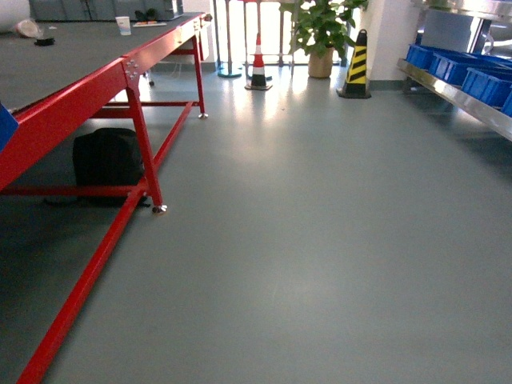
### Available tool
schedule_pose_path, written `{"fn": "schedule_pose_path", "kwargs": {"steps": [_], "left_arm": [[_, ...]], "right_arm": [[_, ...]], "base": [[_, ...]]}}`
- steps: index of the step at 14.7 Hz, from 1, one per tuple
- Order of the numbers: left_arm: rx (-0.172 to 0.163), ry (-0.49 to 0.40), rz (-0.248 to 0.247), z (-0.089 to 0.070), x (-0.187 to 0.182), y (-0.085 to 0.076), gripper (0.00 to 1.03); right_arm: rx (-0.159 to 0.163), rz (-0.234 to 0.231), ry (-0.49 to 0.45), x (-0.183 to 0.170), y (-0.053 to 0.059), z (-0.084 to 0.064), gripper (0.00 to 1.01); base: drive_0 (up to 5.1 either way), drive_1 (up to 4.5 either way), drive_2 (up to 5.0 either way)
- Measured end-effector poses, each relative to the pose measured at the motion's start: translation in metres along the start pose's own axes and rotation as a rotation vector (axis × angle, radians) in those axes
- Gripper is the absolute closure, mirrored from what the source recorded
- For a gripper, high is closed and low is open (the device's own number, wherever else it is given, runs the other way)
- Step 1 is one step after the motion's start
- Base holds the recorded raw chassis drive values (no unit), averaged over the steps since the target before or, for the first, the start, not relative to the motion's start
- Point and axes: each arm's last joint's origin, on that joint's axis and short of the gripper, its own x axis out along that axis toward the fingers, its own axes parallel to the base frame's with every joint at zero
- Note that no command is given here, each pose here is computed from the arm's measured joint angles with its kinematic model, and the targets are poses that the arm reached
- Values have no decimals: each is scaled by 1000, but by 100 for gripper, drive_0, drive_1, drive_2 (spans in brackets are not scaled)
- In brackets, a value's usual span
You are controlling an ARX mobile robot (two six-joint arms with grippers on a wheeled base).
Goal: Sort blue parts and orange caps into right shelf containers
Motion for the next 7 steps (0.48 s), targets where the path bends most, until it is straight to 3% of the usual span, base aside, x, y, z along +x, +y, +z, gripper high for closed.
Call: {"fn": "schedule_pose_path", "kwargs": {"steps": [7], "left_arm": [[0,-5,1,0,0,0,59]], "right_arm": [[1,1,-5,0,0,1,57]], "base": [[3,436,-430]]}}
